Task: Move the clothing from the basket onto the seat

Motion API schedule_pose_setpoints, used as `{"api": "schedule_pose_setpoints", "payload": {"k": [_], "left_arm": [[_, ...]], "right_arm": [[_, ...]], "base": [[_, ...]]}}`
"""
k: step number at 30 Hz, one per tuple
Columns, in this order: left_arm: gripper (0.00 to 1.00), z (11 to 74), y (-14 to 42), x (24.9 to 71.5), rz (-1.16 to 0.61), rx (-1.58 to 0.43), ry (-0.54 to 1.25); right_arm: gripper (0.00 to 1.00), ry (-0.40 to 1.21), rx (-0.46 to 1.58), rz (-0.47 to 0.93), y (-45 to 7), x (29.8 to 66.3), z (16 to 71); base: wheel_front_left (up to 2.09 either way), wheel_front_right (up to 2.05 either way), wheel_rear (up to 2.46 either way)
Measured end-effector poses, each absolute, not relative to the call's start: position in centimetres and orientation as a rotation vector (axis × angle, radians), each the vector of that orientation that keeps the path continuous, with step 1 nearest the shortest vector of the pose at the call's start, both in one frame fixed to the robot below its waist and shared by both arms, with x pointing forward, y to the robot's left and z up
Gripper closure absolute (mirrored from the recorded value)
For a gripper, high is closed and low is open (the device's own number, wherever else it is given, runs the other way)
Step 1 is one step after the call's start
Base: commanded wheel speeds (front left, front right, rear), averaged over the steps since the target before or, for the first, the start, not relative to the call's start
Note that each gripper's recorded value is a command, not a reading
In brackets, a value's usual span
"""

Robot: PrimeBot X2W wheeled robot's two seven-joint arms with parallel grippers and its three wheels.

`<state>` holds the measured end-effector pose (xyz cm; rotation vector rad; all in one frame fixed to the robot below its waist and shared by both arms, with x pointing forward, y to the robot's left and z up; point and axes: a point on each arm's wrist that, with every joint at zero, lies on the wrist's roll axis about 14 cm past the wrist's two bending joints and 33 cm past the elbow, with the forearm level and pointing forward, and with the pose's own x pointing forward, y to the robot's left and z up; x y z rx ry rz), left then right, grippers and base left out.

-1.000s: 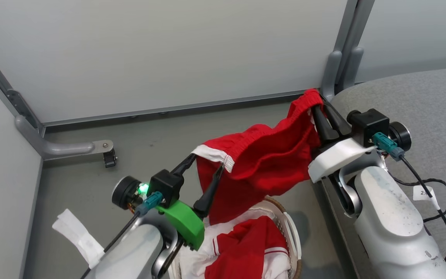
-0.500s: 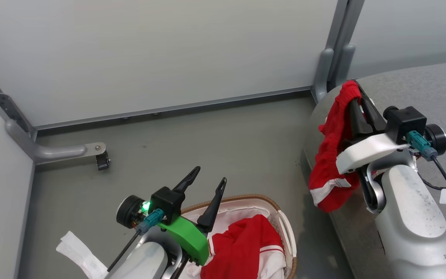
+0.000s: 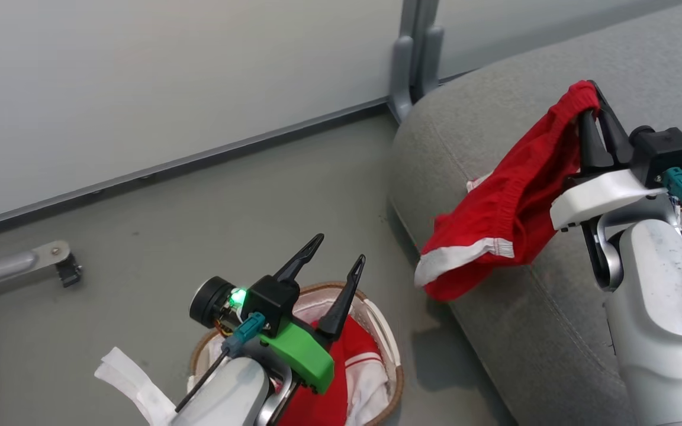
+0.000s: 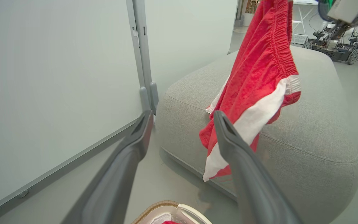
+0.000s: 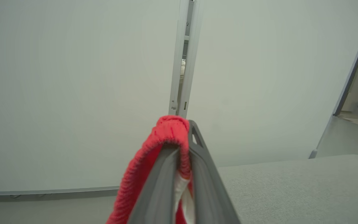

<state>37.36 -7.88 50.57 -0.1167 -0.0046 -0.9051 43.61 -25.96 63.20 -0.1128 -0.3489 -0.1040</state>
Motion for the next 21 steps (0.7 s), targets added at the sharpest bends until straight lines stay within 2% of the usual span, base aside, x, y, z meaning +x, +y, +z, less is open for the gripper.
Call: {"api": "schedule_pose_setpoints", "payload": {"k": [11,21], "left_arm": [[0.00,49.4,-14.0,37.4,-1.096,-0.147,0.007],[0.00,47.0,-15.5,37.9,-1.152,-0.182,0.043]], "right_arm": [[1.00,-0.272,-0.158,-0.266,-32.4,41.4,61.0],[1.00,-0.197,-0.251,-0.268,-35.0,43.6,59.7]], "base": [[0.00,0.00,0.00],[0.00,0.00,0.00]]}}
